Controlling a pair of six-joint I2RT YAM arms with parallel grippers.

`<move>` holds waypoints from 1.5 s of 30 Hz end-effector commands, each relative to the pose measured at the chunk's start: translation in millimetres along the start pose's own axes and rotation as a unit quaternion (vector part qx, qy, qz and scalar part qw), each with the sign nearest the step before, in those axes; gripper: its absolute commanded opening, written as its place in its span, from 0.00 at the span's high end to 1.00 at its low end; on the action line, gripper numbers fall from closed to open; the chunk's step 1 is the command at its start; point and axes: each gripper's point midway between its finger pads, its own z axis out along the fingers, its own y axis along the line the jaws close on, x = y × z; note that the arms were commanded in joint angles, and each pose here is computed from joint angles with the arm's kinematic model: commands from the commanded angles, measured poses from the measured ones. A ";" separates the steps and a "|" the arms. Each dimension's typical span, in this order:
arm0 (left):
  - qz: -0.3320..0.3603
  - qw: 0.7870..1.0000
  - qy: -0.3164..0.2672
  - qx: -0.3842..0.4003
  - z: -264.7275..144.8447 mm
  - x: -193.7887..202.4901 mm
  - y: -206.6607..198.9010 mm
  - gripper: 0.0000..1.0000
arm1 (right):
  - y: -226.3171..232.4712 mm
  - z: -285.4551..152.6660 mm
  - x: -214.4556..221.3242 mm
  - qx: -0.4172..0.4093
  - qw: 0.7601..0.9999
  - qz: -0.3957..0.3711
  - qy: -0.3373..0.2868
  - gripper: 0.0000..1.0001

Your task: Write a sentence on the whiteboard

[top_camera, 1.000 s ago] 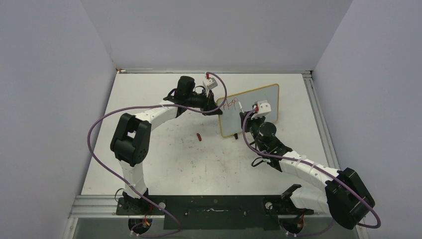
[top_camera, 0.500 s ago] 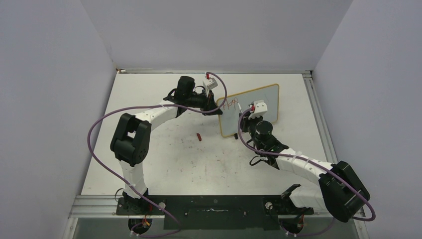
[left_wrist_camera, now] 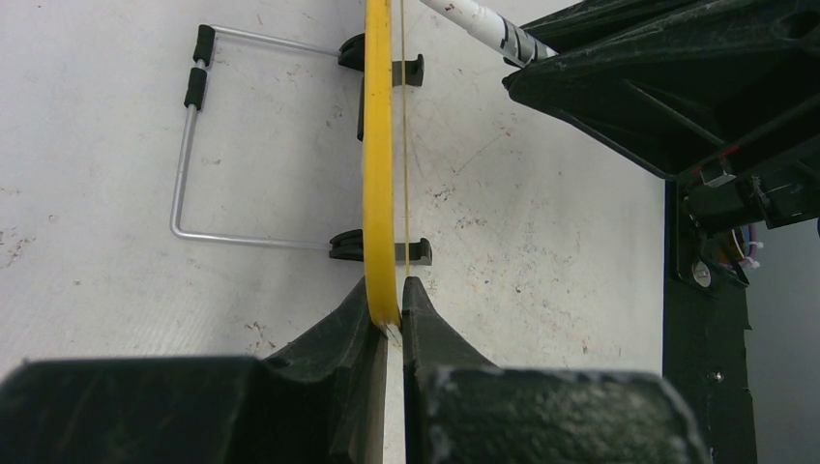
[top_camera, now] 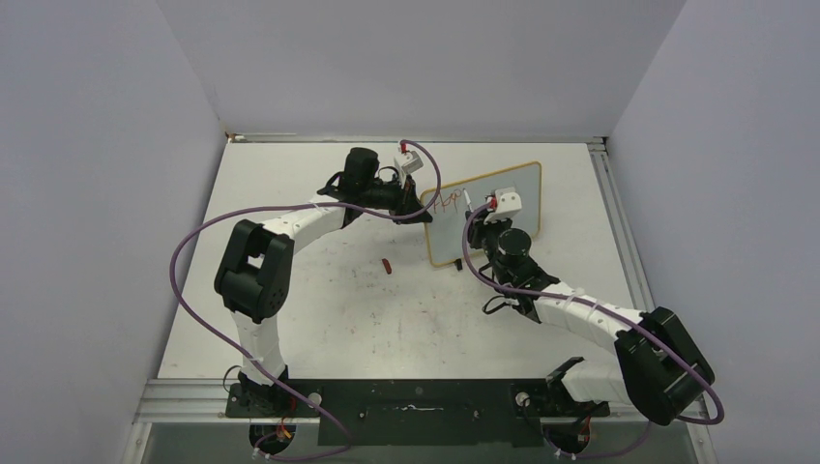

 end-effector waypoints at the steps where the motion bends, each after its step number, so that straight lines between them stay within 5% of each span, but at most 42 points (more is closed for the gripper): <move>1: -0.028 0.998 0.047 0.026 9.6 29.9 -13.6 1.00 | 3.9 8.4 -24.3 -0.005 0.999 0.010 -0.034 0.95; 19: -0.026 0.998 0.046 0.027 9.7 28.5 -14.9 1.00 | -2.0 -17.1 44.9 -0.005 0.998 0.026 0.059 0.95; 33: -0.014 0.998 0.047 0.026 9.5 29.1 -13.7 1.00 | 5.3 -13.8 -20.2 -0.007 1.000 0.015 -0.022 0.95; 45: -0.011 0.999 0.046 0.025 8.4 26.7 -14.5 1.00 | 10.4 5.9 -26.6 -0.007 0.999 0.000 -0.035 0.95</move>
